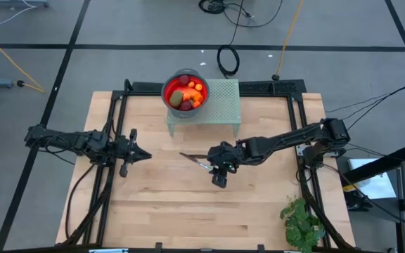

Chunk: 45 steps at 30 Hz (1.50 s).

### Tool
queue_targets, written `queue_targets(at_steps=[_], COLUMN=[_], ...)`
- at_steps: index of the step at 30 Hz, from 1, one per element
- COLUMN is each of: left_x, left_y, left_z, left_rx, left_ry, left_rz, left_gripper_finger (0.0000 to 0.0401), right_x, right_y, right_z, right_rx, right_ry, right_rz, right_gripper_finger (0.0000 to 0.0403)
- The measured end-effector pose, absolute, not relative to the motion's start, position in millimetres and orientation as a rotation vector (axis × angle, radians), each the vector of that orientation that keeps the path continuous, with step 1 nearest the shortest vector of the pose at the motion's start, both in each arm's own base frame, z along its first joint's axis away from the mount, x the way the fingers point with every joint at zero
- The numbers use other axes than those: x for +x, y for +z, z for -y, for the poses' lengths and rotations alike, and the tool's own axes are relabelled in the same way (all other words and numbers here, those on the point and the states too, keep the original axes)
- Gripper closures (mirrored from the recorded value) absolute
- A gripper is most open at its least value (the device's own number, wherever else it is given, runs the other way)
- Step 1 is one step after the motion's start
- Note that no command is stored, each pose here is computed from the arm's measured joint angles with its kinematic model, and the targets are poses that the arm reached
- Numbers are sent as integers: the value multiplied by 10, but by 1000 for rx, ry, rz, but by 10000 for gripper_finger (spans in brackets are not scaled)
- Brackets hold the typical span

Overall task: Pick & Place Fruit
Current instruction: Put the knife on the shelf

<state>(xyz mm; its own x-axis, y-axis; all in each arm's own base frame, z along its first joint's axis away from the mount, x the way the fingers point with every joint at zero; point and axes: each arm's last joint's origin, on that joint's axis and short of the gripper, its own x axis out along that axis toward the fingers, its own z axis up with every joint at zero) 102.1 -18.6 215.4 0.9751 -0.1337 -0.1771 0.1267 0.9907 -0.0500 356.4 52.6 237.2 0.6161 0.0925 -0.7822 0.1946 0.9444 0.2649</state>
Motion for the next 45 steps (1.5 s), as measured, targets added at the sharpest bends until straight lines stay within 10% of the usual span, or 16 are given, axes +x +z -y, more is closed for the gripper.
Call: queue_targets(at_steps=[45], left_x=[982], left_y=[1710], left_z=[178], left_rx=[-102], left_ry=[-131], left_rz=[-86], left_gripper_finger=[377], right_x=[3313], right_y=[1608], right_z=[-398], right_rx=[364], right_ry=[-63], right_rz=[-803], right_gripper_finger=[232])
